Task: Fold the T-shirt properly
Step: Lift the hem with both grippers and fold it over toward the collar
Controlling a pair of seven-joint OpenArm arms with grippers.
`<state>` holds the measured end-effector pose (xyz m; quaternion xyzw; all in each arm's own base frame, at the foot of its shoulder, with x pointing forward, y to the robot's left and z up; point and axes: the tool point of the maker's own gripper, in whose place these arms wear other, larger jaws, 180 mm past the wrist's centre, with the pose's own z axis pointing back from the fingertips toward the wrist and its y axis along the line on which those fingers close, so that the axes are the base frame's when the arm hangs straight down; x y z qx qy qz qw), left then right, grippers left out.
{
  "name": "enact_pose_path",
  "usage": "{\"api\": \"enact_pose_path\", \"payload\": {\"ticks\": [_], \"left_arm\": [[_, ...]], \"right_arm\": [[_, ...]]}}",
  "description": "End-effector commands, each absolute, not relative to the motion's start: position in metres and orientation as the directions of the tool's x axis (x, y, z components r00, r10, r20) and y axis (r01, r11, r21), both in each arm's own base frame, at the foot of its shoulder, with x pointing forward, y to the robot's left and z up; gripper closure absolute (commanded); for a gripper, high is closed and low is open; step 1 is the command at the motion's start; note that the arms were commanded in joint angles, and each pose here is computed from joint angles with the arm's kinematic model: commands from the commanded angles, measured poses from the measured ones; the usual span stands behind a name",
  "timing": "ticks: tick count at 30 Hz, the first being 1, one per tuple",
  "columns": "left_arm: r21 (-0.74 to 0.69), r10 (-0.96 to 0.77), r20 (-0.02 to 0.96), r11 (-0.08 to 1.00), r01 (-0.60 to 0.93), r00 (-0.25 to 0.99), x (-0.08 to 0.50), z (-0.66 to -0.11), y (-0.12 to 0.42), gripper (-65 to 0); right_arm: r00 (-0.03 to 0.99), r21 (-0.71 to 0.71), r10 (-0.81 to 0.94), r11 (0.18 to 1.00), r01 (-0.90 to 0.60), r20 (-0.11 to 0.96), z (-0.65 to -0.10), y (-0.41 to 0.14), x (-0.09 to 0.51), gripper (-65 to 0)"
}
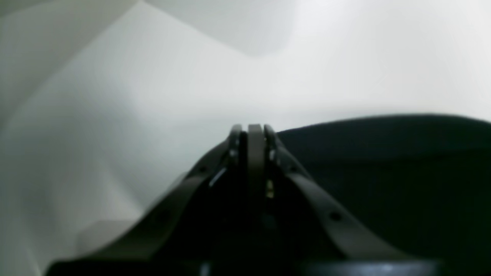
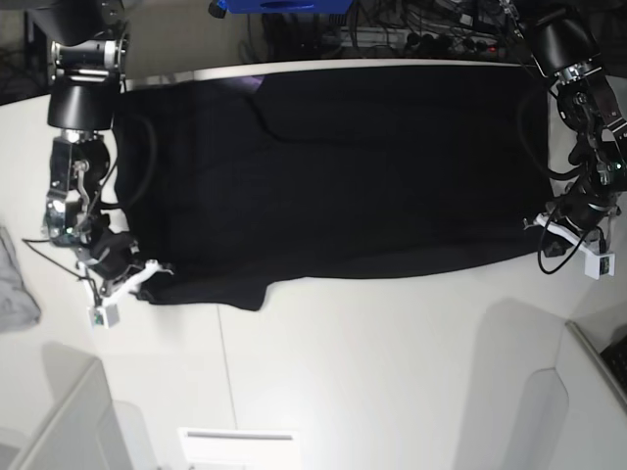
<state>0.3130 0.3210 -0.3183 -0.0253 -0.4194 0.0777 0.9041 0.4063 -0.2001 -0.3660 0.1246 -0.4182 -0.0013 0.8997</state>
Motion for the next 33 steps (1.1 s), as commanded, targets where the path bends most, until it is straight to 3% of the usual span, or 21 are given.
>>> {"api": "enact_pose_path", "payload": {"ticks": [1,11,33], "left_arm": [[-0.091,0.136,0.789,0.99,-0.105,0.6,0.319,-0.3,0.324,0.0],[-0.2,0.222,0.779,0.974,-0.104,0.586,0.291,-0.3,0.32,0.0],[-0.144,0.152,0.753,0.988,-0.065,0.641,0.255,-0.307,0.306,0.0]], "right_arm": [[0.597,0.209,-0.106,0.972,-0.106,0.795,-0.343,-0.209,0.416,0.0],[0.605,0.189,-0.095,0.978,-0.093,0.79,-0.342,-0.216,0.388,0.0],[0.633,0.132,-0.086,0.991,-0.026,0.769,-0.329,-0.24,0.318,0.0]]}}
